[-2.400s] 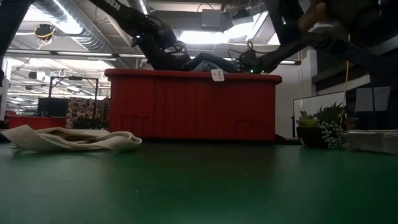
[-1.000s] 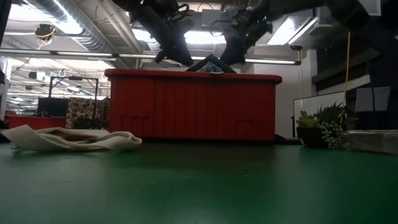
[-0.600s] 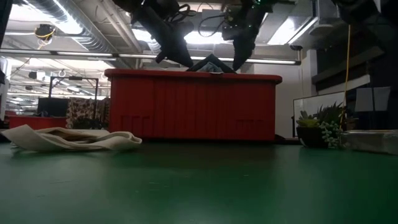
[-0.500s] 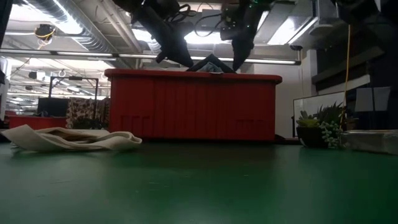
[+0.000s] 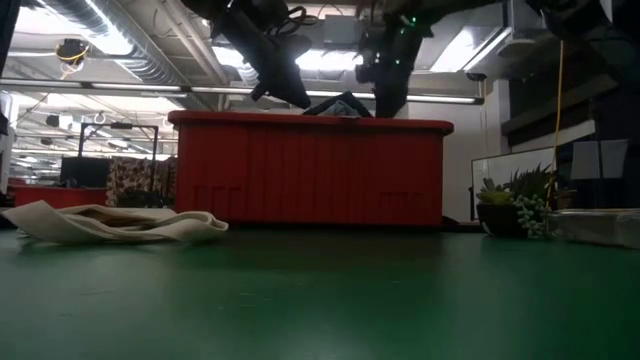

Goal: Fold Laundry from Bin
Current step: Put the stacked clothing into the organizer bin

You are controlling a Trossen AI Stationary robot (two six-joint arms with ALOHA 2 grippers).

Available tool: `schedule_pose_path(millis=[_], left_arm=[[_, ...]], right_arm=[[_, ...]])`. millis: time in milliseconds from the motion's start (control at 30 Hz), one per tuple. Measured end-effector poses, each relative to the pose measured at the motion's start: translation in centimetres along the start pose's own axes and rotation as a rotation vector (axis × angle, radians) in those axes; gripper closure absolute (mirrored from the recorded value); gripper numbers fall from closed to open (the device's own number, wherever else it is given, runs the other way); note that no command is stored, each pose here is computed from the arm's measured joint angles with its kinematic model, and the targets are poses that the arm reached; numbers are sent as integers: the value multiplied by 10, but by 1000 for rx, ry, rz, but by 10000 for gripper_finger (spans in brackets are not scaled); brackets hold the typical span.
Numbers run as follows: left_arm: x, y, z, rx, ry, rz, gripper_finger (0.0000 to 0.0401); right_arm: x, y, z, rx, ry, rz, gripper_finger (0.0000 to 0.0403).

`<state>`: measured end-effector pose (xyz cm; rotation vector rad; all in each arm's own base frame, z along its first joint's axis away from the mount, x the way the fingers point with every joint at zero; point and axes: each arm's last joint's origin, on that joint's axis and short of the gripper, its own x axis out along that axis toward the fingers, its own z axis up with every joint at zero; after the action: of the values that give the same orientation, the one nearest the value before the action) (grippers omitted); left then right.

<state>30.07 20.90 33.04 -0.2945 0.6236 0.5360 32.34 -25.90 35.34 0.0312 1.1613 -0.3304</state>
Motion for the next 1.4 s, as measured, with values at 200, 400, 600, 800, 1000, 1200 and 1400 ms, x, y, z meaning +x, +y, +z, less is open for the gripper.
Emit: schedule_pose_path(millis=[200, 400, 600, 800, 1000, 1200, 1400], left_arm=[[0, 0, -1, 25, 6, 0, 362], [0, 0, -1, 25, 6, 0, 362], [0, 0, 0, 25, 4, 0, 362], [0, 0, 0, 26, 3, 0, 362], [0, 0, 0, 26, 2, 0, 362], [0, 0, 1, 27, -14, -1, 362], [0, 0, 4, 29, -38, -2, 362]], right_arm=[[28, 1, -4, -11, 7, 30, 221], [47, -4, 0, -57, -53, -63, 221], [59, -22, -8, -53, -78, -105, 221], [61, -47, -23, 9, -70, -94, 221], [58, -78, -42, 91, -56, -135, 221], [56, -99, -55, 177, -91, -133, 221], [56, -107, -53, 221, -179, -108, 221]])
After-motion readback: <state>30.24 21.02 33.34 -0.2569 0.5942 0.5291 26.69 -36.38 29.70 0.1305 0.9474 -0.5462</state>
